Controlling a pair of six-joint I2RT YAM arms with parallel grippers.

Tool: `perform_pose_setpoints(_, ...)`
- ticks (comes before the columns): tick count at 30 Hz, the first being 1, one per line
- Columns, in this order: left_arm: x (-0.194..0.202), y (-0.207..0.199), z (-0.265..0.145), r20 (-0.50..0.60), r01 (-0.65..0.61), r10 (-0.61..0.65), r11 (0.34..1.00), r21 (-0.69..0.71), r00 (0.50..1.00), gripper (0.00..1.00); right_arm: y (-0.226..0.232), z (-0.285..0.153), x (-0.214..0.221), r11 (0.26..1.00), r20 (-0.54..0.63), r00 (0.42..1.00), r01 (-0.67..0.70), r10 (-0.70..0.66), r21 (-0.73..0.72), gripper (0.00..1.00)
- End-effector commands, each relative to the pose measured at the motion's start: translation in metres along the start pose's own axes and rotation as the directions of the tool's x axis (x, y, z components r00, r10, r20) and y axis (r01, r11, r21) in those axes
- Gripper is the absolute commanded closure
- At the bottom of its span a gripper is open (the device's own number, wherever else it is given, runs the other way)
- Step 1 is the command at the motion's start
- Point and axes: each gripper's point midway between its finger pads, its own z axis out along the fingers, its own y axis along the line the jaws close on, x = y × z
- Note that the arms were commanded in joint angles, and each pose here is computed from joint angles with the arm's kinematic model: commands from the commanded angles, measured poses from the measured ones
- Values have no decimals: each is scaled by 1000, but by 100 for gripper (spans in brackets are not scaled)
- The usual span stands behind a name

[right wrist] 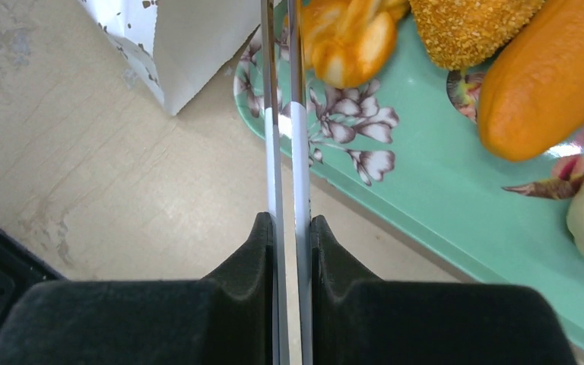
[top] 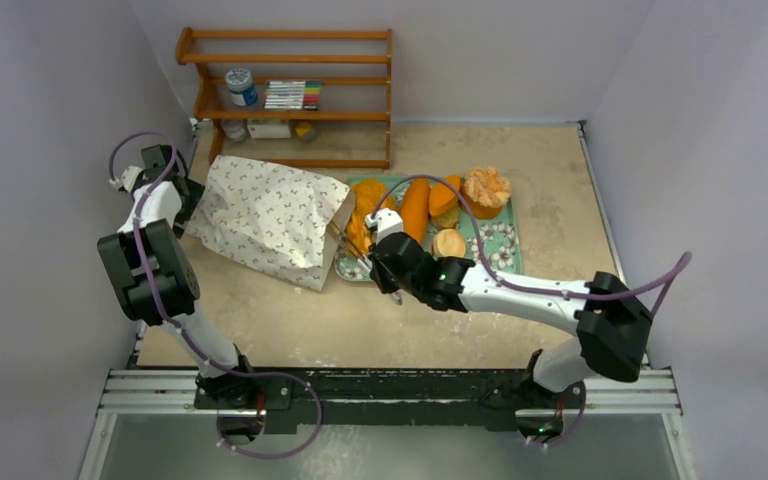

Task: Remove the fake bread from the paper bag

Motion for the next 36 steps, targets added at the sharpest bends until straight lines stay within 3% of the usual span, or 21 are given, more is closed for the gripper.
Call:
perform_pose_setpoints(1,-29,-14,-13,74,15,-18,999,45,997,18,2,-28,-17,999,46,999,-5,6,-34,100)
perform_pose_setpoints(11,-37,-24,-14,84,28,-33,998,64,996,18,11,-83,41,988,-96,993,56,-70,-146,100)
perform_pose_setpoints(14,-38,-25,-15,87,30,-36,997,70,996,18,6,-111,51,989,-111,993,19,-35,-144,100)
perform_pose_setpoints(17,-37,-26,-15,85,37,-43,996,78,995,18,7,-140,38,984,-53,998,-45,36,-171,100)
perform_pose_setpoints(24,-44,-27,-25,117,52,-64,993,105,991,17,-29,-177,-1,979,87,976,-198,202,-49,100)
perform_pose_setpoints(29,-51,-25,-40,157,80,-100,988,132,983,15,-41,-172,-3,953,95,954,-293,285,78,100)
perform_pose_setpoints(36,-75,-25,-80,261,101,-143,980,169,955,11,-64,-157,-41,907,258,905,-387,338,168,100)
